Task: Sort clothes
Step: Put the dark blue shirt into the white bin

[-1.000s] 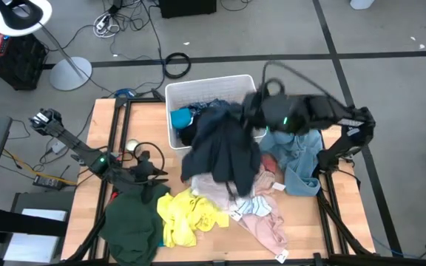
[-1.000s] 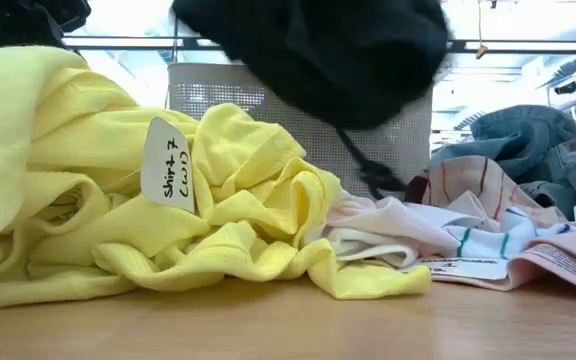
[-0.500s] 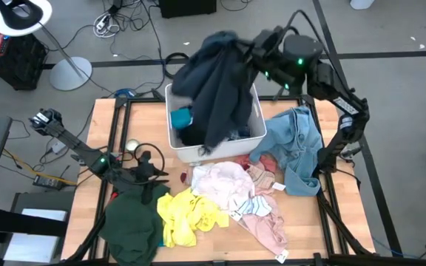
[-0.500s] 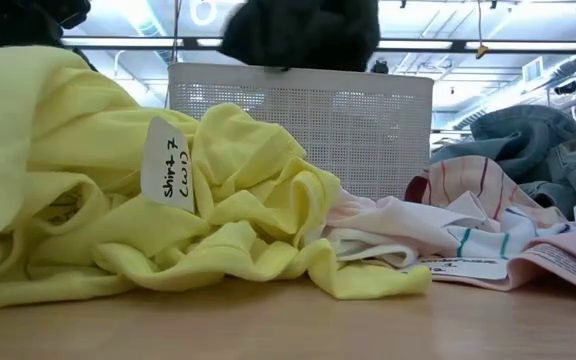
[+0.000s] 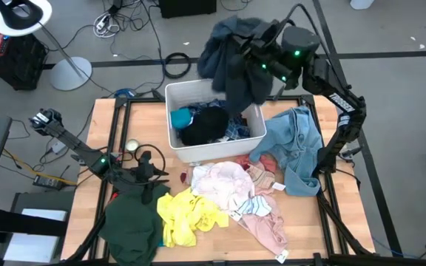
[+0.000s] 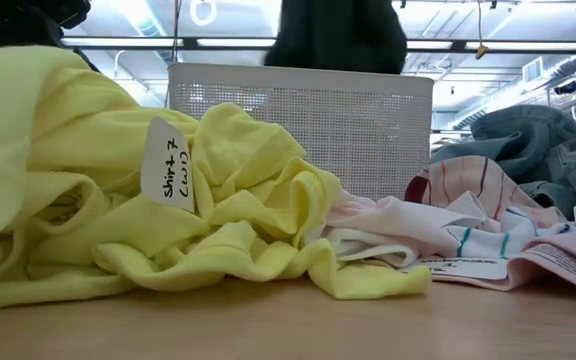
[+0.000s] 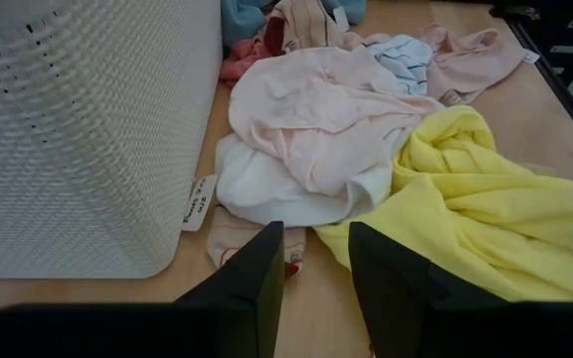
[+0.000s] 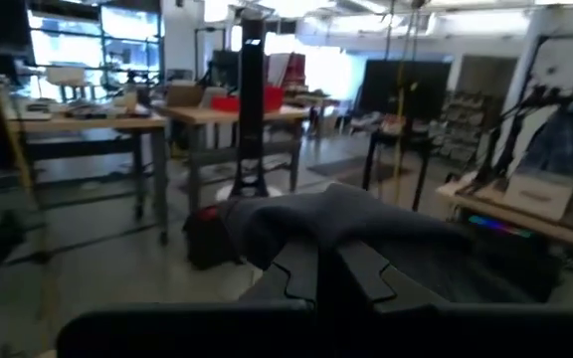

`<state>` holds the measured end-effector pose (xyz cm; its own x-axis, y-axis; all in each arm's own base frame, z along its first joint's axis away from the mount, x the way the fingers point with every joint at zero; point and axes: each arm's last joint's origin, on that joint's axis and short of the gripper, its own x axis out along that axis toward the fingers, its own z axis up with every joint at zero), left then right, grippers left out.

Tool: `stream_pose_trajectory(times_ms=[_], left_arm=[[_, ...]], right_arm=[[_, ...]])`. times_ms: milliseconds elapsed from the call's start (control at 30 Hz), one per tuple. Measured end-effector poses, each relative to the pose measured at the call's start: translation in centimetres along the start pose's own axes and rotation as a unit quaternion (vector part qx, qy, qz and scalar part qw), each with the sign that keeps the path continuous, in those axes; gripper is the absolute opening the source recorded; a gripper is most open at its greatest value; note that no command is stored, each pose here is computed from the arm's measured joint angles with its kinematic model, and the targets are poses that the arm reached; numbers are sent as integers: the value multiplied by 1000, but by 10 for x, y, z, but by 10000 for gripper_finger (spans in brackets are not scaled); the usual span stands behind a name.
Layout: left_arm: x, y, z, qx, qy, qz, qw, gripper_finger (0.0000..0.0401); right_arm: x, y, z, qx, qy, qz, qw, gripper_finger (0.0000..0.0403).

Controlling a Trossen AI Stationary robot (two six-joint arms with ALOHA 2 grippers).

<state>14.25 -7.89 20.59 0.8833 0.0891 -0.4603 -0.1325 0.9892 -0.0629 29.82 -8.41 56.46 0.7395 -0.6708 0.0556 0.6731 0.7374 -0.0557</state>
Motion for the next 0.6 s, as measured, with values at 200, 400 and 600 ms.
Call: stream_pose_trajectory(times_ms=[200, 400, 600], left_arm=[[0, 0, 0, 0, -1, 2, 1000, 121], [0, 0, 0, -1, -3, 5, 1000, 121], [0, 0, 0, -2, -4, 4, 1000, 121]], right_arm=[[1, 10, -26, 0, 92, 10, 996, 5], [24, 9, -85, 16, 221, -33, 974, 5], [43, 5, -164, 58, 359, -36, 931, 5]])
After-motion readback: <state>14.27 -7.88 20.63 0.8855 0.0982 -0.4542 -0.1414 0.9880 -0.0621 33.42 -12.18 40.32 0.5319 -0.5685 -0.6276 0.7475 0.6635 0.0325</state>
